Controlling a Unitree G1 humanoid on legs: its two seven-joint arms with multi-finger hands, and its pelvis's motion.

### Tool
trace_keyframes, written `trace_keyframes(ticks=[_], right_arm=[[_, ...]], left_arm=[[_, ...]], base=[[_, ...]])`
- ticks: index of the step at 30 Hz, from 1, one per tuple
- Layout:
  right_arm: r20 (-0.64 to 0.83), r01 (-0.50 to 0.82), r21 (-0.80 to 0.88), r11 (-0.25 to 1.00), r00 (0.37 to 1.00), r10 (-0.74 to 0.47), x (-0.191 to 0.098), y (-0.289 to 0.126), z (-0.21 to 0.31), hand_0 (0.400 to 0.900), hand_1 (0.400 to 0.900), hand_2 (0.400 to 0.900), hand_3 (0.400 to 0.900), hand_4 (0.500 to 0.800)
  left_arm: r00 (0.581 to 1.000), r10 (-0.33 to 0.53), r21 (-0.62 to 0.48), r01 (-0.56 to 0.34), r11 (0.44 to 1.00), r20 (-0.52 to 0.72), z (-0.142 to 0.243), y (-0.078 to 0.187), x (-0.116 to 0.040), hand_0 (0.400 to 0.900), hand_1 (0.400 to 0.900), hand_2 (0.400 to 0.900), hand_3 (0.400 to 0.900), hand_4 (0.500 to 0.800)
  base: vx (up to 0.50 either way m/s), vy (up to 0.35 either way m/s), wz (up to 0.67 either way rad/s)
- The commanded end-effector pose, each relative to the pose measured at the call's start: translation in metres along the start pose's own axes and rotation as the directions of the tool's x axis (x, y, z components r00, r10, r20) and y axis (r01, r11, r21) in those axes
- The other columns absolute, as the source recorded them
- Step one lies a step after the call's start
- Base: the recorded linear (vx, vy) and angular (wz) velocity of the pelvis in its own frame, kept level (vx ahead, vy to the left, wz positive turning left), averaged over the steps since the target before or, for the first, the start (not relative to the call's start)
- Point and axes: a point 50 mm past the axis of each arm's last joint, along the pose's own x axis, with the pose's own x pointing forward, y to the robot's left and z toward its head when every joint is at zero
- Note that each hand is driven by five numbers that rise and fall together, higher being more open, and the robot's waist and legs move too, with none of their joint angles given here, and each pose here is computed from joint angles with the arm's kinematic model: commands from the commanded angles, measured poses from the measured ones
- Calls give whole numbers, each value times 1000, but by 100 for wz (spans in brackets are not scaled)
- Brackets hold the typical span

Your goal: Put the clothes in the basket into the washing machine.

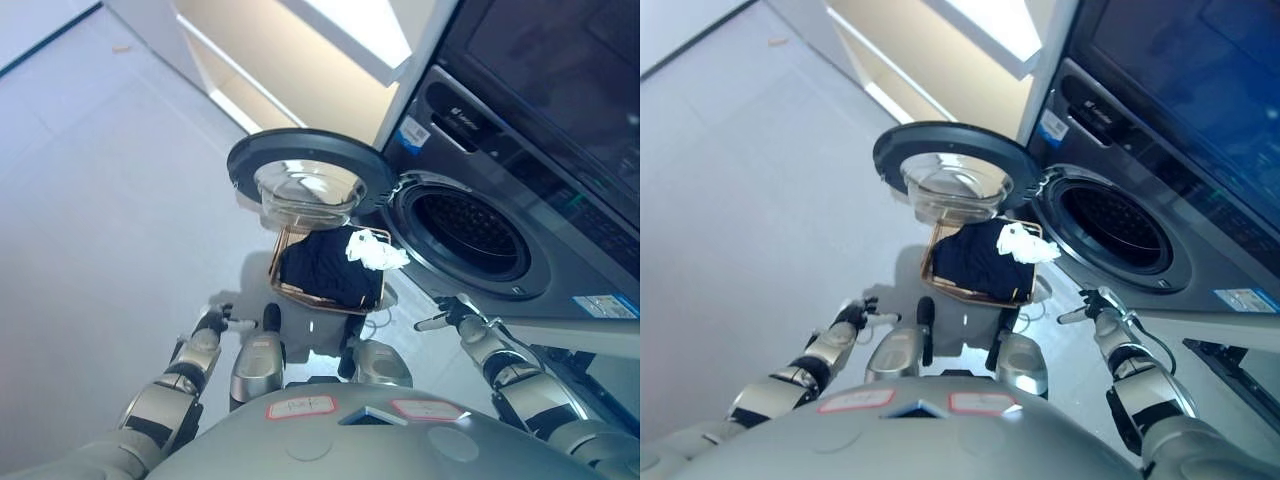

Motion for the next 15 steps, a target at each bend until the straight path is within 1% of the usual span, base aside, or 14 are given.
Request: trace_keyframes(ticks=[1,3,4,6,7,10,12,15], right_arm=[[220,131,-45,990,968,-118,1,-33,67,900,900,900,900,800],[296,184,-89,979,943,-151,-1,-44,89,900,900,900,900,800],[345,232,-137,963,923,-173,-4,-52,103,900,900,900,900,800],[414,323,-175,930,881,-228,-8,-68,123,900,900,900,900,800],[458,398,-209,893,847,-270,-12,-79,135,900,900,900,900,800],[528,555,-227,800,761,-377,-24,-115,161,900,900,900,900,800],[569,634,-227,739,702,-428,-33,-134,178,900,900,900,900,800],[612,720,-216,659,626,-484,-47,-158,198,900,900,900,900,800]], left_arm=[[967,193,-44,-188,981,168,59,56,6,900,900,900,900,800],[947,240,-79,-228,970,212,75,67,5,900,900,900,900,800],[937,267,-98,-251,963,226,82,72,4,900,900,900,900,800],[913,311,-135,-285,949,263,100,79,2,900,900,900,900,800],[896,337,-157,-303,940,289,112,83,0,900,900,900,900,800],[838,407,-224,-345,911,363,150,99,-8,900,900,900,900,800],[804,435,-250,-360,899,406,172,107,-15,900,900,900,900,800],[774,459,-271,-373,887,436,193,114,-22,900,900,900,900,800]], base=[[-470,-42,17],[-220,-38,5],[-148,-37,1],[-132,-47,10],[-151,-52,14],[-99,-50,12],[-9,-45,8],[-69,-16,6]])
